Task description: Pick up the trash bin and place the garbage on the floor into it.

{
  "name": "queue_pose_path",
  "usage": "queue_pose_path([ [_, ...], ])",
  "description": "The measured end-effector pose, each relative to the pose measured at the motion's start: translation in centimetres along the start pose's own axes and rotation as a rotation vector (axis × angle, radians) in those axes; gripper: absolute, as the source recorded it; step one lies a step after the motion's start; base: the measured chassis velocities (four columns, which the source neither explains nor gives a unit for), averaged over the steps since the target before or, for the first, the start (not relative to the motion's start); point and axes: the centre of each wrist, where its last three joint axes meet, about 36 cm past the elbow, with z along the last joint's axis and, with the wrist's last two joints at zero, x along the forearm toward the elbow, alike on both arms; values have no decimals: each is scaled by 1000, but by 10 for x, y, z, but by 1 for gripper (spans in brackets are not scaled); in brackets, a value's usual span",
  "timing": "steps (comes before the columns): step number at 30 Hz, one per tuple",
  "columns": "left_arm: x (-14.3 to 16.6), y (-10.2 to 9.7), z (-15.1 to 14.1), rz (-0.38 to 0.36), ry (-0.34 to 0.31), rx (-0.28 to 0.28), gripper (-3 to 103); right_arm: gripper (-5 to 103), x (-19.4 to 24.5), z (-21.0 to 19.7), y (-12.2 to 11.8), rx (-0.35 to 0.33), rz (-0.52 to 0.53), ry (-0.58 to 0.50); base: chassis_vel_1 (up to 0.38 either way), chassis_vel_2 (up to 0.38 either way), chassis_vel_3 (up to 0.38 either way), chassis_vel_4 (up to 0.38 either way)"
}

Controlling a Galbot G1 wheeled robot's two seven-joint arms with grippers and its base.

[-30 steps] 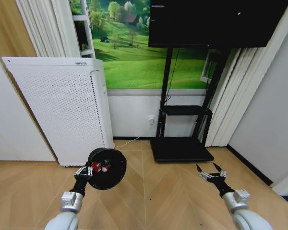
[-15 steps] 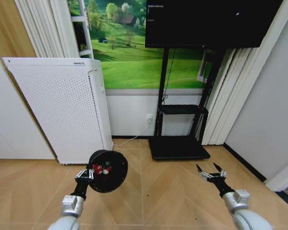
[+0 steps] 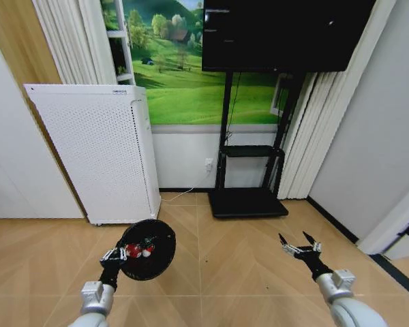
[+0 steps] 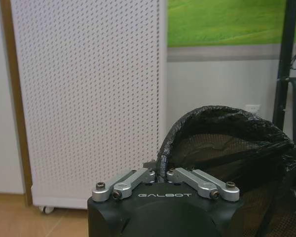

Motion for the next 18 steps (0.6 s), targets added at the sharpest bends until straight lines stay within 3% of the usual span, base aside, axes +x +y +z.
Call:
queue_pose_path([
  [1, 0, 0, 0, 0, 0, 0, 5, 100, 0, 0, 0, 0, 0, 0, -73, 63, 71, -32],
  [4, 1, 10, 17, -31, 69, 67, 5, 100, 0, 0, 0, 0, 0, 0, -6, 14, 19, -11],
  [10, 0, 25, 44, -80, 148, 103, 5, 100, 0, 0, 0, 0, 0, 0, 0, 0, 0, 0],
  [18, 9, 25, 63, -96, 223, 198, 5, 100, 0, 0, 0, 0, 0, 0, 0, 0, 0, 0],
])
